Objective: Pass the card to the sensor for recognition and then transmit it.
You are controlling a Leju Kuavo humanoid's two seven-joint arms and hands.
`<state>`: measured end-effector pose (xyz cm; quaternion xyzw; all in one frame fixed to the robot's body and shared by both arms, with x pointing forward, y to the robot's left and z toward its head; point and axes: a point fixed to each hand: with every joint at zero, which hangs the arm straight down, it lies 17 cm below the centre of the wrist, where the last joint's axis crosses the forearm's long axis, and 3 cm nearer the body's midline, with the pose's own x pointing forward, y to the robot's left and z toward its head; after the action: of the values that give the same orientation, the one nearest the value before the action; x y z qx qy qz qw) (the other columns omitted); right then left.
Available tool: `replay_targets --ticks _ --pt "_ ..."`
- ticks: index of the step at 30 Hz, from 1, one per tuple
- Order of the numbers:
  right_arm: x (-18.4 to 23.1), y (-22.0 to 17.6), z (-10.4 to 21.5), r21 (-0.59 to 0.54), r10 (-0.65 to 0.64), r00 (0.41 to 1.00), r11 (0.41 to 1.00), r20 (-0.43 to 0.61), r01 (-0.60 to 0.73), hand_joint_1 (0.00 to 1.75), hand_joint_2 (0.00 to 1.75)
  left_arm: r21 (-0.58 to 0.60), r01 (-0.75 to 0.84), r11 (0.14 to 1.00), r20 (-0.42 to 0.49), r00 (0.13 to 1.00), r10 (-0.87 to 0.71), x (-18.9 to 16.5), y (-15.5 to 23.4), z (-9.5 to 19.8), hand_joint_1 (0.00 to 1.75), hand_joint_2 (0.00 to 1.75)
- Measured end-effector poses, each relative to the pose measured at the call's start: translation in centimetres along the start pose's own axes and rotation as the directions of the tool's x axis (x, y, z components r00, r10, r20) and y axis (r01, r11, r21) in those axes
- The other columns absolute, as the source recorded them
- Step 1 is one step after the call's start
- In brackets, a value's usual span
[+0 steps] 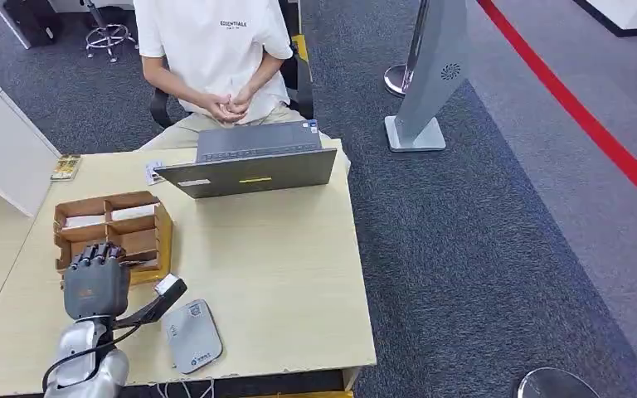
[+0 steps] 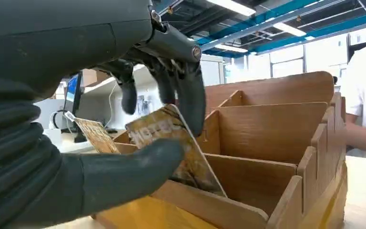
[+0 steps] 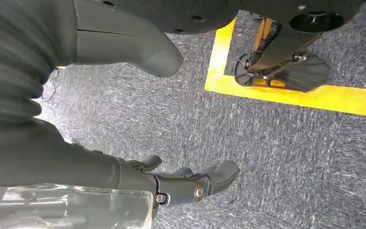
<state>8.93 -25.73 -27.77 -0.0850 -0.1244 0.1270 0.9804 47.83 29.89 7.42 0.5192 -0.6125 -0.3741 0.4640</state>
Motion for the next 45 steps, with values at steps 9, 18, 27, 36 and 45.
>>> replay_targets --ticks 9,18,27,36,45 --pt "0.0 0.0 0.0 -0.001 0.005 1.0 1.0 0.001 -0.005 0.0 1.75 0.002 -0.004 1.0 0.002 1.0 0.004 -0.2 0.1 -0.1 1.75 1.75" --pt "0.0 0.0 0.0 -0.002 -0.001 1.0 1.0 -0.001 0.001 0.0 1.75 -0.004 -0.012 1.0 -0.024 1.0 0.012 -0.6 -0.1 -0.2 1.75 1.75" --pt "-0.1 -0.1 0.0 -0.004 -0.024 1.0 1.0 -0.008 0.024 0.0 1.75 -0.158 -0.009 0.987 -0.044 0.999 0.002 0.3 -2.1 -0.9 1.75 1.75" --pt "-0.2 -0.1 0.0 -0.005 -0.038 0.999 0.999 -0.012 0.038 0.0 1.75 -0.213 0.008 0.977 0.013 1.0 -0.005 2.8 -1.6 -1.7 1.75 1.75" --pt "-1.1 -0.3 0.0 -0.021 -0.094 0.994 0.995 -0.048 0.093 0.0 1.75 -0.256 0.017 0.967 0.182 0.983 0.031 9.4 5.8 -7.6 1.75 1.75"
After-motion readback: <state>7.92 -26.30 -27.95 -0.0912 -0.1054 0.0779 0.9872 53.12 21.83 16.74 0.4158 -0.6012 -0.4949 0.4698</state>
